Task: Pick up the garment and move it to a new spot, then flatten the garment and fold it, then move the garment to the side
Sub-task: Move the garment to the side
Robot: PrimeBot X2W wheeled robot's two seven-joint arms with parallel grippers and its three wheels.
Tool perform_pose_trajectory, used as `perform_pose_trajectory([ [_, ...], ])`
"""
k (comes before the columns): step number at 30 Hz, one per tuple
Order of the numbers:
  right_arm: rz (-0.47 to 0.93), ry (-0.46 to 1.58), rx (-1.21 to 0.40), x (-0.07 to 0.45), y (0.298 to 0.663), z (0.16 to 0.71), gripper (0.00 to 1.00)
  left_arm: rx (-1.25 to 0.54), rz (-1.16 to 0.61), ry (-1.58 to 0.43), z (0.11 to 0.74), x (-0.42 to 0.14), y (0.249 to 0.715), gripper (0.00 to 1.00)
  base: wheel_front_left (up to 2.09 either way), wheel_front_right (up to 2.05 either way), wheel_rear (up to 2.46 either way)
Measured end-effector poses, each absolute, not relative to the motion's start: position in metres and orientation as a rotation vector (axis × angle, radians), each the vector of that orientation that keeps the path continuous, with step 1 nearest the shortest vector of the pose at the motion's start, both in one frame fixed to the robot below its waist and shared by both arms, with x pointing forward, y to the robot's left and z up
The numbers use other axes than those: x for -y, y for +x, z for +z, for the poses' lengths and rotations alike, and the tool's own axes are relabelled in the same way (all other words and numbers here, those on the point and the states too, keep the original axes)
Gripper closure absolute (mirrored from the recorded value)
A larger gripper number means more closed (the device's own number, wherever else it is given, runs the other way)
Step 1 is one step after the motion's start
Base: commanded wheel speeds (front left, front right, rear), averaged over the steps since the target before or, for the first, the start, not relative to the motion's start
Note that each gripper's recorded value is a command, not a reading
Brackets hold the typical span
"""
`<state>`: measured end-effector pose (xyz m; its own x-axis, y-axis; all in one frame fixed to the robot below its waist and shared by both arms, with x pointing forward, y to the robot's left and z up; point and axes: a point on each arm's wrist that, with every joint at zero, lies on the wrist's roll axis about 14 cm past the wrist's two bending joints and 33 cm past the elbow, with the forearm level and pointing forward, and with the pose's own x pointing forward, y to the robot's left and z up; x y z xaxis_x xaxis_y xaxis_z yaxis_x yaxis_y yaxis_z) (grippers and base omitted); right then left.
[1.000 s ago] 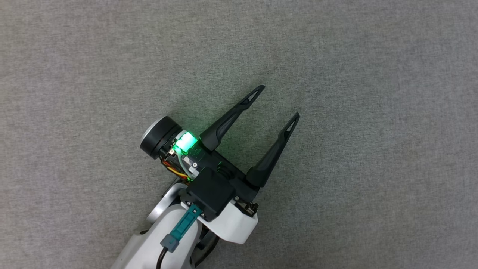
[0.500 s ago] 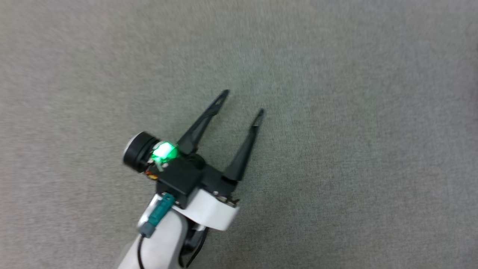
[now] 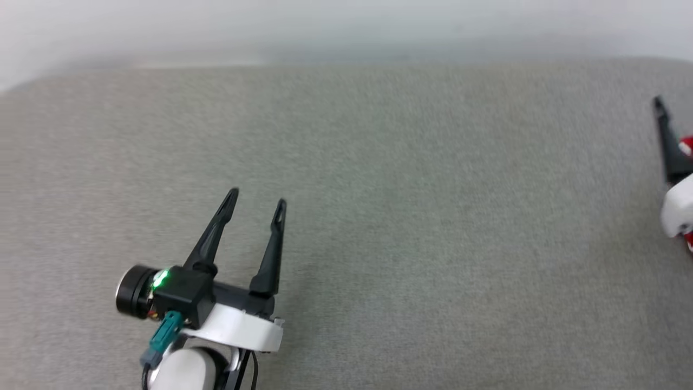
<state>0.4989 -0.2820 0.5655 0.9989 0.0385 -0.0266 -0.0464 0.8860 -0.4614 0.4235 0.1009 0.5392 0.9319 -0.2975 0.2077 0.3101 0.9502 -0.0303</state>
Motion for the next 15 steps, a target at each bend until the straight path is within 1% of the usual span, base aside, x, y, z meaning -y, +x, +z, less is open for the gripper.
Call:
perform_pose_trajectory([
  [3, 0.074, -0.364, 0.057, 0.255, 0.487, 0.573, 0.0, 0.206, -0.257, -0.062, 0.543, -0.119, 0.411, 0.0, 0.0, 0.0, 0.0],
  [8, 0.112, -0.198, 0.126, 0.219, 0.464, 0.57, 0.0, 0.205, -0.184, -0.076, 0.546, -0.144, 0.394, 0.0, 0.0, 0.0, 0.0],
  [15, 0.141, -0.033, 0.121, 0.179, 0.429, 0.539, 0.0, 0.183, -0.124, -0.097, 0.539, -0.162, 0.376, 0.0, 0.0, 0.0, 0.0],
])
